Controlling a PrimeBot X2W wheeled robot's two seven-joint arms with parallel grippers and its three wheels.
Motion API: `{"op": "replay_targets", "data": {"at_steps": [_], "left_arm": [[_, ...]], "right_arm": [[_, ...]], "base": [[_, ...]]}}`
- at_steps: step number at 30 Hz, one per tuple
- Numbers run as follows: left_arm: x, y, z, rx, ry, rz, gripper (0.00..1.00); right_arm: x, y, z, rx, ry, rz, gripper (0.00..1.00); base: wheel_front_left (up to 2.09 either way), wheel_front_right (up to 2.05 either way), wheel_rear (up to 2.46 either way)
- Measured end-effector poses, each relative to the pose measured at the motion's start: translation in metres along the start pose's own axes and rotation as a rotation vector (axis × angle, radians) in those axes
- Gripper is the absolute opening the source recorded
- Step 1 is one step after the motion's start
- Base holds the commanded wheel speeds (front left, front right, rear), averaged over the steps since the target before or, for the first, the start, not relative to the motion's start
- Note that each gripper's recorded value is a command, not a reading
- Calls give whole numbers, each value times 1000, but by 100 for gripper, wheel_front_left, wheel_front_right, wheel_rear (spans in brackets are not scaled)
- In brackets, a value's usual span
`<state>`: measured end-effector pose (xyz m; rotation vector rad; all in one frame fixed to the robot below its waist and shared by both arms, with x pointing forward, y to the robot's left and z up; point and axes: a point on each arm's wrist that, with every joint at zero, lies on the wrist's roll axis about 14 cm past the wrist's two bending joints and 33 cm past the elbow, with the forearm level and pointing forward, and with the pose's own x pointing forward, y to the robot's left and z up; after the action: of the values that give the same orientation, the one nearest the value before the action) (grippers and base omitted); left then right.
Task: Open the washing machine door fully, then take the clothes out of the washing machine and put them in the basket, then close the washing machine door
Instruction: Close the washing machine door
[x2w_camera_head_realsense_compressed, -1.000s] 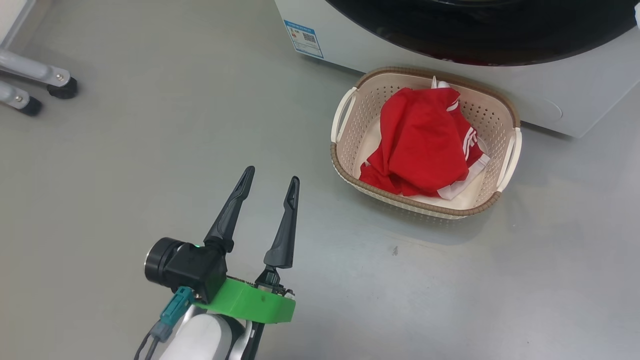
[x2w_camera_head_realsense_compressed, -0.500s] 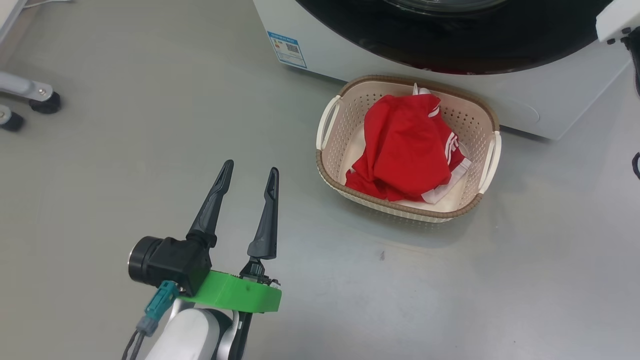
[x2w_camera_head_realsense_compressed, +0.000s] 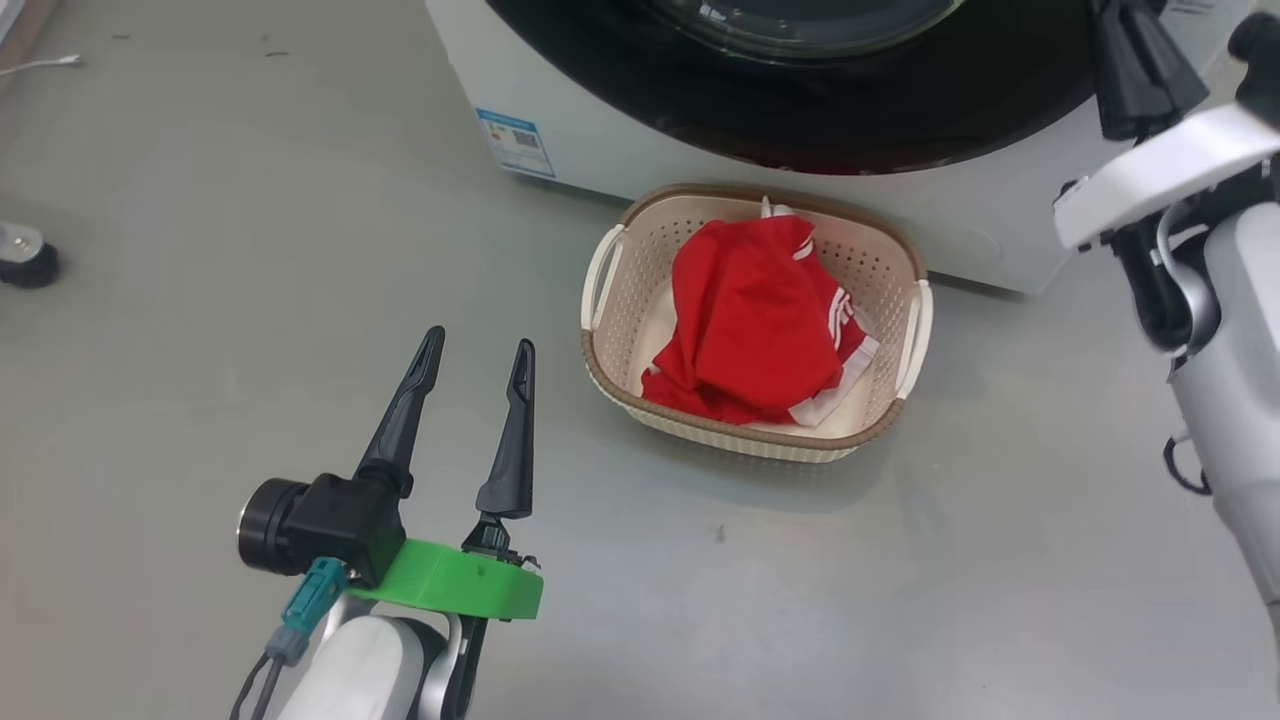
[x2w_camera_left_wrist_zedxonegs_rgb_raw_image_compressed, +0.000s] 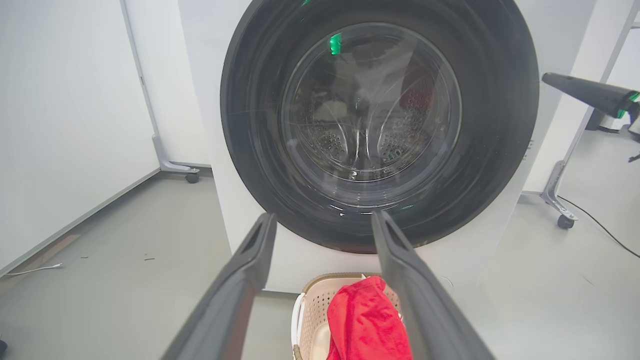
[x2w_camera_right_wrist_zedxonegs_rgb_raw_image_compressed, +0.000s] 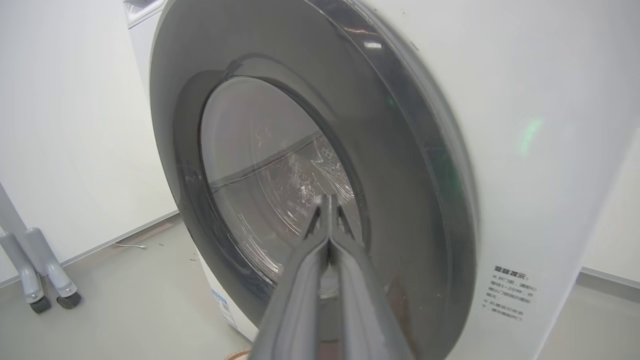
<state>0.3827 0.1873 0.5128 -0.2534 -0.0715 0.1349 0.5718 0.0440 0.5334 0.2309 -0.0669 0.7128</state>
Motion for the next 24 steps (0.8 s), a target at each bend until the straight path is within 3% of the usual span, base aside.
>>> {"op": "replay_targets", "data": {"at_steps": [1,2,3,4,11,24], "left_arm": [[0,-1,0,-1,-1,-3,100],[0,-2,0,1,-1,-7,100],[0,-3,0,4,-1,-11,100],[0,-4,0,6,-4,-16,100],[-7,-11,-9,20,21,-40,100],[-13,-30,-18,15,47,-109,100]], "right_arm": [[-4,0,-1,29,-2,-12,4],[-9,1,-3,55,2,-21,34],[-15,2,-7,63,10,-27,52],[-28,0,-14,72,30,-46,98],[-71,-14,-27,10,88,-113,100],[-143,-31,-34,17,127,-301,100]], "base": [[0,0,0],[0,0,0],[0,0,0],[0,0,0],[0,0,0],[0,0,0]]}}
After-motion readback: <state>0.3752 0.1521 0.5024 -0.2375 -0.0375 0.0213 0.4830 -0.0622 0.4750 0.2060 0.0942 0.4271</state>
